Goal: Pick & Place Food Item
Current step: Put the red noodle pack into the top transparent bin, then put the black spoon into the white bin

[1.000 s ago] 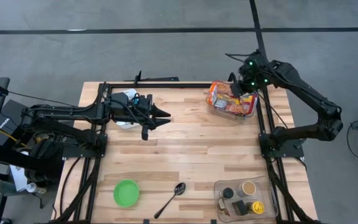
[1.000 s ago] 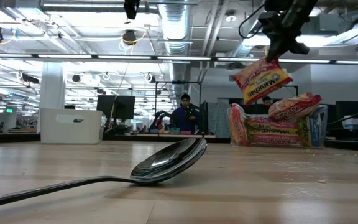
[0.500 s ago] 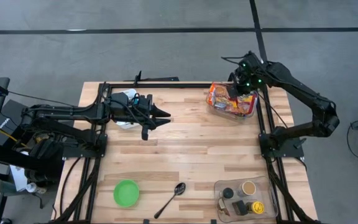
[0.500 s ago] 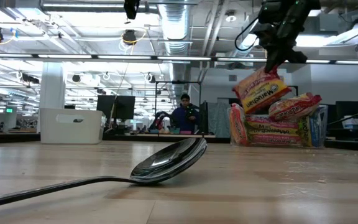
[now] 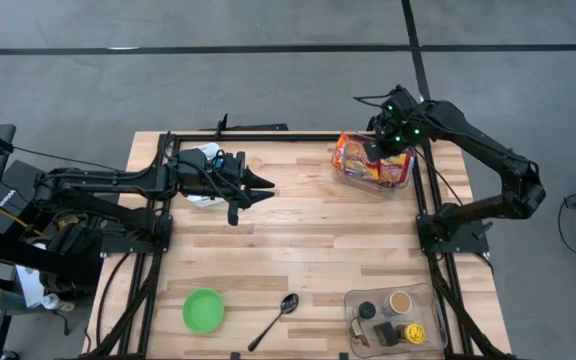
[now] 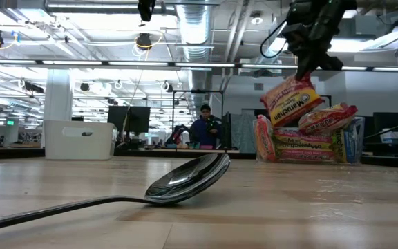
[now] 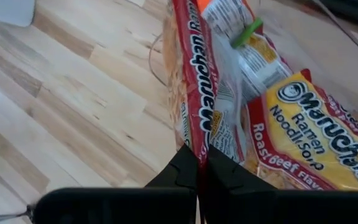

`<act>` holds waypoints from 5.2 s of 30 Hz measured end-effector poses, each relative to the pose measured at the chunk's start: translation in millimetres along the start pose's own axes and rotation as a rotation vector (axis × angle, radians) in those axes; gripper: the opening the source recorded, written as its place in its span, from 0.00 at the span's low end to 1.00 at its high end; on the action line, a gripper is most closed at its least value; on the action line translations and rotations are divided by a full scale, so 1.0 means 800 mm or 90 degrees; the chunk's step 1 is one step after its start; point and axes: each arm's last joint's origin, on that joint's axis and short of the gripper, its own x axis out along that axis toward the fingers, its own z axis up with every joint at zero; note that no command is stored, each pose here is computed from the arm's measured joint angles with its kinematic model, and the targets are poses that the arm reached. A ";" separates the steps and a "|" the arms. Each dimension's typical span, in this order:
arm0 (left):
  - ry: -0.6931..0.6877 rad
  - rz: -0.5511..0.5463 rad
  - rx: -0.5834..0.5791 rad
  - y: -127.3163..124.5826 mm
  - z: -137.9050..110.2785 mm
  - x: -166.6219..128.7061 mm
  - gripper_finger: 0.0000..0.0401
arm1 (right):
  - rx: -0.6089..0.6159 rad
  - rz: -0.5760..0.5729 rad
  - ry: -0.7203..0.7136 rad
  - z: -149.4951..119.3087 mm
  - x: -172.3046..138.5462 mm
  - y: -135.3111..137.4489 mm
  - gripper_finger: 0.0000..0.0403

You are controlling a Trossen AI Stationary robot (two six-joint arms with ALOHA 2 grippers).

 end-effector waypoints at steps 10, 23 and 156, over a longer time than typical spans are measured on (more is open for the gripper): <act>0.000 0.000 0.000 0.000 0.000 0.000 0.27 | -0.006 -0.032 0.037 0.012 0.026 -0.004 0.00; 0.000 0.000 0.000 0.000 0.000 0.000 0.27 | 0.011 -0.085 0.048 0.009 0.023 -0.014 0.00; 0.001 0.000 -0.008 0.000 0.000 0.000 0.27 | -0.401 0.410 -0.219 -0.054 -0.114 0.134 0.00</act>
